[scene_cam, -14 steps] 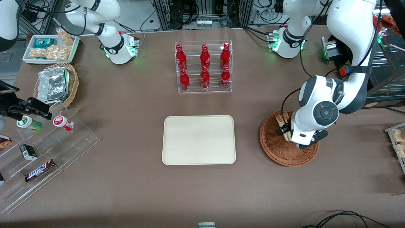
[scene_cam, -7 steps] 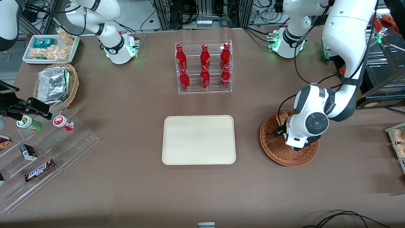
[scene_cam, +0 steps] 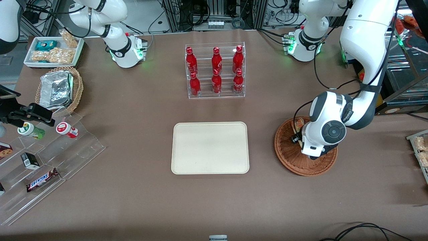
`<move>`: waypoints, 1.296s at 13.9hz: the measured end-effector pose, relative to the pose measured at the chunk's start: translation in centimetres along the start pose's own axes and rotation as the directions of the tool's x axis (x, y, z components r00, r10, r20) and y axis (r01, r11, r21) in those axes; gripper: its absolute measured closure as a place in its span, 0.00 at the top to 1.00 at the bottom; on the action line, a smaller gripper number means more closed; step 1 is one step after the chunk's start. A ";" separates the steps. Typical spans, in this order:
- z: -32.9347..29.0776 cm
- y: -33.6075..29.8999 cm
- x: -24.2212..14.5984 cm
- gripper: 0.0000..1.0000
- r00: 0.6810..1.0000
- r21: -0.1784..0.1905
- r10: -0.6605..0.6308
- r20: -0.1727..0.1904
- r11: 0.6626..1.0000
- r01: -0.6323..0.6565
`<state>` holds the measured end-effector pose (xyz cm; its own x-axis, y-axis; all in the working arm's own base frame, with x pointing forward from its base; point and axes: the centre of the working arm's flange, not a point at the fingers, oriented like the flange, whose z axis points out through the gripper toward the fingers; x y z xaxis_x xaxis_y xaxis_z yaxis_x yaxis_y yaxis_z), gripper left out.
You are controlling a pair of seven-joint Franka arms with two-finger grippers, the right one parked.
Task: Place sandwich from basket to tray
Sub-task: 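Close the left gripper on the sandwich and lift it from the basket, then carry the sandwich over the cream tray and lower it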
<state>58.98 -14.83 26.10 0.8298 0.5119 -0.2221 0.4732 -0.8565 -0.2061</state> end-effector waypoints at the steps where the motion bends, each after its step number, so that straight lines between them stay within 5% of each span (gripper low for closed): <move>1: -0.2 0.0 0.1 0.54 1.000 -0.003 -0.001 -0.004 1.000 0.001; 3: -1.4 0.0 0.2 0.34 1.000 -0.013 -0.003 -0.015 1.000 0.003; 6: -5.4 -0.1 0.5 0.19 1.000 -0.002 -0.010 -0.012 1.000 0.010; 10: -11.5 0.8 -0.3 0.12 1.000 -0.023 0.003 -0.031 1.000 -0.003; 14: -11.3 6.2 -5.8 0.12 0.991 -0.031 0.130 -0.031 0.991 -0.131; 18: -10.3 15.0 -12.5 0.13 0.948 -0.104 0.316 -0.031 0.943 -0.317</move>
<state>58.70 -34.77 35.57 0.9456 0.2131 -0.2457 0.2137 -0.9766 -0.0244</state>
